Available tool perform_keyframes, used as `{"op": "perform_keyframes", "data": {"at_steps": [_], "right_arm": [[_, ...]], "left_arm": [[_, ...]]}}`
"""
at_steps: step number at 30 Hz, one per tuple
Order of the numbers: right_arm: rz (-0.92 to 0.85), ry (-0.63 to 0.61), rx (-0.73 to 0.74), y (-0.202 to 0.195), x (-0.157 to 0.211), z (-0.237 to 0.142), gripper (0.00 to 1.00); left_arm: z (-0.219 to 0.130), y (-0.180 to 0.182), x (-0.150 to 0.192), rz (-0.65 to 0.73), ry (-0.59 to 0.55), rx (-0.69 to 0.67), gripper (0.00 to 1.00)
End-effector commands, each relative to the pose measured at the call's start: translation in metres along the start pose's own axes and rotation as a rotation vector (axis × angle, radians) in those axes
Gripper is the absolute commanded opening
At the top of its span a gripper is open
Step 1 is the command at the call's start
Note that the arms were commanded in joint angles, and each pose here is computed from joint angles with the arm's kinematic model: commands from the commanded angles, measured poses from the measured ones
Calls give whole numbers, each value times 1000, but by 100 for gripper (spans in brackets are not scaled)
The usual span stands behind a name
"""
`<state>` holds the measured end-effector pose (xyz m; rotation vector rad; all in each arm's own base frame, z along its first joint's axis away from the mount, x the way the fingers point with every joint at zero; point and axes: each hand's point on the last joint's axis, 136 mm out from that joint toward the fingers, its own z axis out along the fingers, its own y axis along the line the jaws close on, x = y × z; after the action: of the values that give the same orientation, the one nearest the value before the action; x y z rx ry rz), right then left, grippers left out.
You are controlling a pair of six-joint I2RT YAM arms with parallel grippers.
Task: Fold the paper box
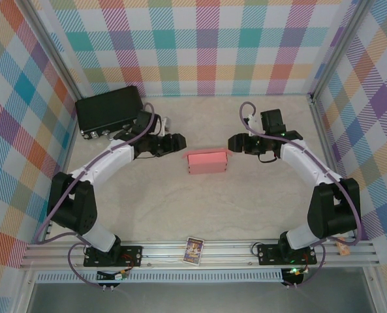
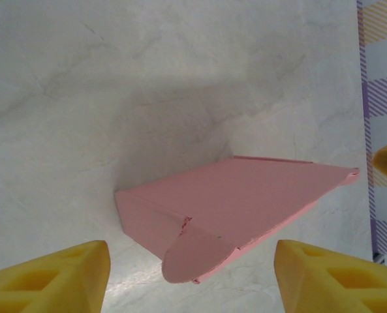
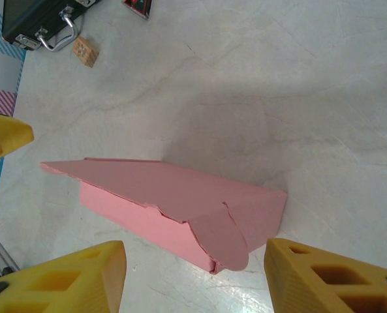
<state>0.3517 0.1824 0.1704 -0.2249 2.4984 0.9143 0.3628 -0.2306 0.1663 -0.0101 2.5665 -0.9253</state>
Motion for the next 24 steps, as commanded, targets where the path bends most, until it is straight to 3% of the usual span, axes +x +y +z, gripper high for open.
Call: {"op": "perform_keyframes", "data": {"at_steps": [1, 24], "right_arm": [[0, 32, -14, 1, 8, 6, 57], [-7, 106, -22, 3, 24, 18, 52]], "left_arm": [[9, -13, 3, 7, 35, 38, 61], [15, -22, 19, 46, 86, 46, 51]]}}
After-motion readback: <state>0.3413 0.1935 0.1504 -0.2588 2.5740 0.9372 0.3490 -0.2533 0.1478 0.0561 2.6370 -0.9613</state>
